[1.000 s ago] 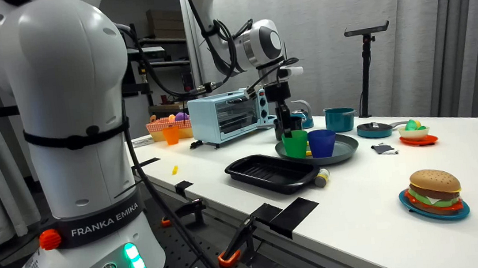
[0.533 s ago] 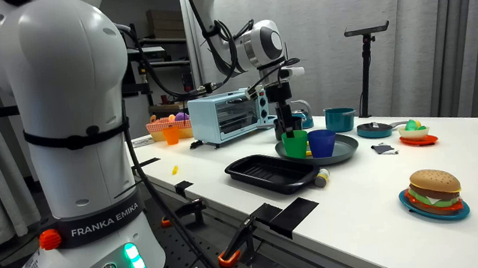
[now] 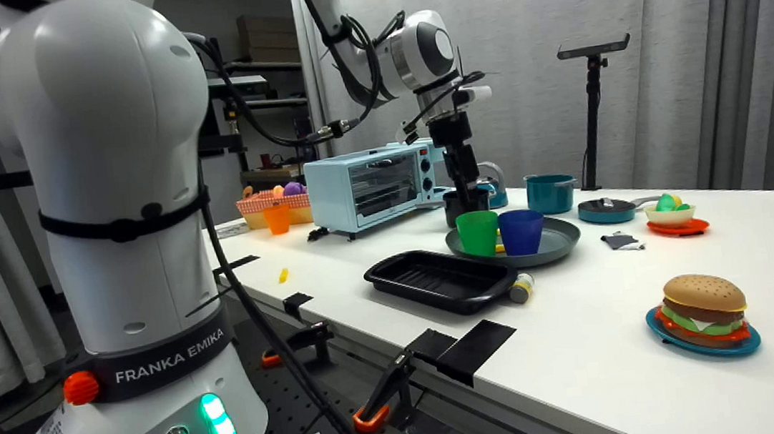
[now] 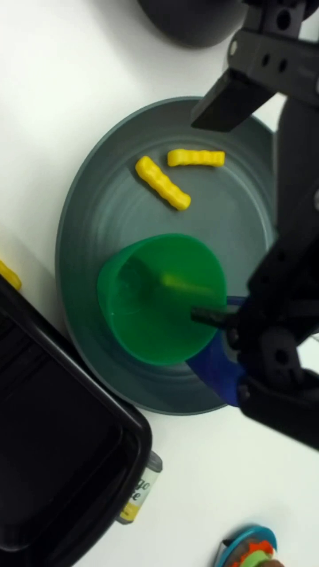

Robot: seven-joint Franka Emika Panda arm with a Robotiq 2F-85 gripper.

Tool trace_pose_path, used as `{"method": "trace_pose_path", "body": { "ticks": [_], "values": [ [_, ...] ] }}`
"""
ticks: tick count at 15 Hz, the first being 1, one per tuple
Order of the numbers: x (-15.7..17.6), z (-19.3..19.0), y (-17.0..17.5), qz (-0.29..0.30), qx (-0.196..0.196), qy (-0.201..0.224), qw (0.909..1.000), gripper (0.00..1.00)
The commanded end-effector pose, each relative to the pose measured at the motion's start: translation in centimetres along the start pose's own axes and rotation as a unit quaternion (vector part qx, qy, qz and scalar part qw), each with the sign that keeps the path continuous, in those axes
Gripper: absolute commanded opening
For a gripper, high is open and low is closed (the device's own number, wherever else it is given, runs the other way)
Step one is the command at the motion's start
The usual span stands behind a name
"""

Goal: Put the fries in the green cup on the plate then place the green cup on the plate

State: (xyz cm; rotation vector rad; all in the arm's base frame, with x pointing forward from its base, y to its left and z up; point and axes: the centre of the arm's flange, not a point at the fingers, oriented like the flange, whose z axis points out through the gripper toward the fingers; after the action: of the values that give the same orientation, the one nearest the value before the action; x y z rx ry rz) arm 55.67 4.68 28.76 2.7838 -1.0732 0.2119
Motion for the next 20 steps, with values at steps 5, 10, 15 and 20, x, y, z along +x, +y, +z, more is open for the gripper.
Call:
{"method": "trace_pose_path", "body": {
  "ticks": [5, 10, 15, 20],
  "values": [
    [1.0, -7.9, 2.5, -0.125, -0.002, 0.017, 0.992, 1.0],
    [0.9, -12.1, 4.5, -0.145, -0.019, 0.028, 0.9888, 1.0],
    [-0.1, -15.3, 6.1, -0.136, -0.03, 0.03, 0.9898, 1.0],
    [0.3, -14.8, 5.2, -0.133, -0.024, 0.03, 0.9903, 1.0]
  ]
}}
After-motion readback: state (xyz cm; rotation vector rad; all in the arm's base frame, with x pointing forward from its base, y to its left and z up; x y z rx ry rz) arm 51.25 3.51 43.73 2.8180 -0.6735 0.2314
